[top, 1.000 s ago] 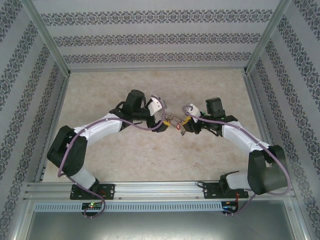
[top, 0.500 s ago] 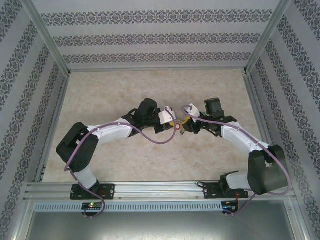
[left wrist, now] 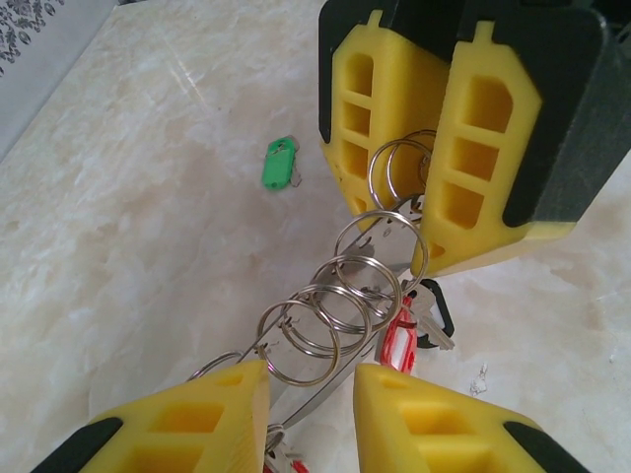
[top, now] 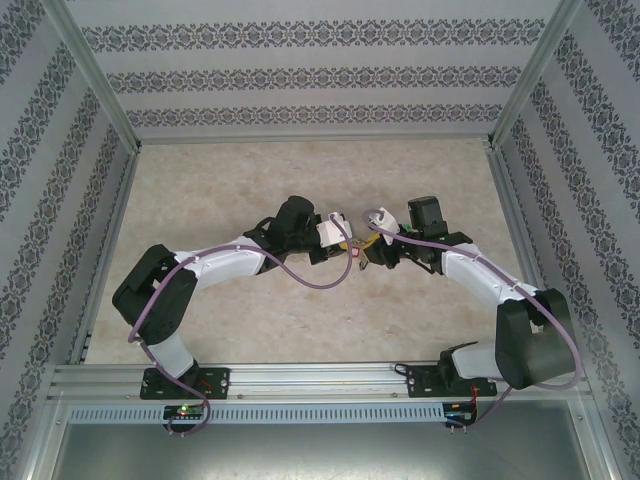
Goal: Put the keys on the keyring
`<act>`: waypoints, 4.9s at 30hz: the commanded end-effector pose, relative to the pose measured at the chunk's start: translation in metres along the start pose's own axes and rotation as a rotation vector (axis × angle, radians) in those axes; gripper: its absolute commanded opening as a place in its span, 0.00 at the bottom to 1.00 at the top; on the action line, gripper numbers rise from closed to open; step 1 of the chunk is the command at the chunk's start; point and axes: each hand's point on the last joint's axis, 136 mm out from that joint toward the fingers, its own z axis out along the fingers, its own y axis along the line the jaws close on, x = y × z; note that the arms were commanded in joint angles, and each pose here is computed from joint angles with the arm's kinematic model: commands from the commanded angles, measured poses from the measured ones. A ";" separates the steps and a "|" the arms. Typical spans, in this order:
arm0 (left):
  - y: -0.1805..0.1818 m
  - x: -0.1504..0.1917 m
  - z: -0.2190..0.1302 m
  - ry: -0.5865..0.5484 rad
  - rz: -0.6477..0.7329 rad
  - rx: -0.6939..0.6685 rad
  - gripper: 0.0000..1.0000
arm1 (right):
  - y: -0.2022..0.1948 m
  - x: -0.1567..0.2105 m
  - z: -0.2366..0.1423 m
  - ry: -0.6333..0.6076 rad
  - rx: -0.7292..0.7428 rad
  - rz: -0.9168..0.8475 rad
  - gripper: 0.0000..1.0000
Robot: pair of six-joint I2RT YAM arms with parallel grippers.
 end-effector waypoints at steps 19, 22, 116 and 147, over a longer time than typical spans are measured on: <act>0.019 -0.008 0.014 0.000 0.064 -0.112 0.32 | 0.005 0.003 0.005 0.002 -0.012 0.019 0.00; 0.022 -0.011 0.011 -0.001 0.063 -0.125 0.32 | 0.005 0.004 0.005 0.004 -0.012 0.023 0.00; 0.009 -0.008 0.023 0.058 0.196 -0.196 0.03 | 0.011 0.024 0.008 0.064 -0.009 0.095 0.00; 0.054 -0.098 -0.063 -0.388 -0.069 -0.114 0.00 | 0.078 -0.048 -0.067 -0.348 -0.266 -0.321 0.37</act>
